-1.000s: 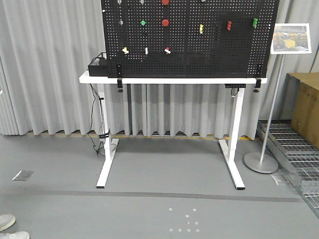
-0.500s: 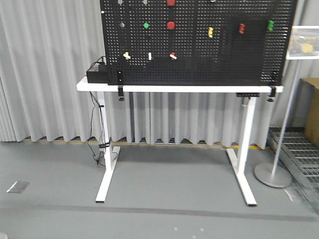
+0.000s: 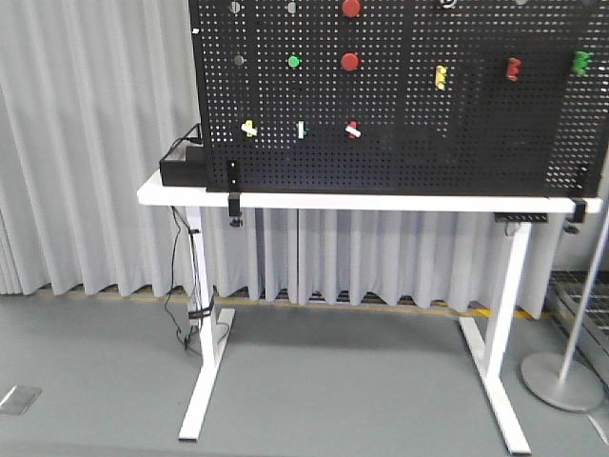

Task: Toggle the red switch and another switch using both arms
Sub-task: 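Drive the base forward up to the black pegboard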

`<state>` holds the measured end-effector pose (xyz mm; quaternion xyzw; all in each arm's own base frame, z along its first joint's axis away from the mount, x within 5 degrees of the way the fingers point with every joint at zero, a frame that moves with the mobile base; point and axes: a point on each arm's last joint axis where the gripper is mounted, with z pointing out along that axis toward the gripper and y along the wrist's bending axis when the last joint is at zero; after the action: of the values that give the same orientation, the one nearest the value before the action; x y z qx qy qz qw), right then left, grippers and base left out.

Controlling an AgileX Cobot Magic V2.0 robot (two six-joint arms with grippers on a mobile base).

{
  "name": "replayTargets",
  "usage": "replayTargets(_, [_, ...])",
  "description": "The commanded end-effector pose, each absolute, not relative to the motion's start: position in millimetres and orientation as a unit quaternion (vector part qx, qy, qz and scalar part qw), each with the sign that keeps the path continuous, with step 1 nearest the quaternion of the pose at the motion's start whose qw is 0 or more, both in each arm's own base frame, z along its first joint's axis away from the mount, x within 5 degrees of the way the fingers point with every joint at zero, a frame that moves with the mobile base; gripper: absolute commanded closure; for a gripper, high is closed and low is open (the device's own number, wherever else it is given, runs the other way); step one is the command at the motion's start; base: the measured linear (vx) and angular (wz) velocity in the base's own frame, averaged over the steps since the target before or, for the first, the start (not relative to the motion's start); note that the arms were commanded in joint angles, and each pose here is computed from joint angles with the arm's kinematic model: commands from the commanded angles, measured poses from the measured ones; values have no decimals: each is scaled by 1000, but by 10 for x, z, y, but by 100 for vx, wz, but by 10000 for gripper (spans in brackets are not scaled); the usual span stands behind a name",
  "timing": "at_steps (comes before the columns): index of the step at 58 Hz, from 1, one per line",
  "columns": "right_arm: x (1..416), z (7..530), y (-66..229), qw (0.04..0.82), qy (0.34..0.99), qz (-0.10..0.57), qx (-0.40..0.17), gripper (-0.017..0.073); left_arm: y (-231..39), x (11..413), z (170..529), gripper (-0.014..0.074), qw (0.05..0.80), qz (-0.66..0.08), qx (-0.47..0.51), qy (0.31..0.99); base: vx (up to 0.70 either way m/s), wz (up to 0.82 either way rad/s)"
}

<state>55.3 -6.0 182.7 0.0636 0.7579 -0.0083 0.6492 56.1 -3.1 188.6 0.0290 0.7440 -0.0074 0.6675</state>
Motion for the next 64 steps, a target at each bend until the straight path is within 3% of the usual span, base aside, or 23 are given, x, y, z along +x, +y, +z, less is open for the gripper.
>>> replayTargets(1, [558, 1887, -59, 681, 730, -15, 56, 566, -29, 560, 1903, 591, 697, -9, 25, 717, 46, 5])
replayTargets(35, [558, 1887, -59, 681, 730, -15, 56, 566, -29, 560, 1903, 591, 697, -9, 25, 717, 51, 8])
replayTargets(64, [558, 1887, -59, 681, 730, -15, 56, 566, -29, 560, 1903, 591, 697, -9, 25, 717, 49, -15])
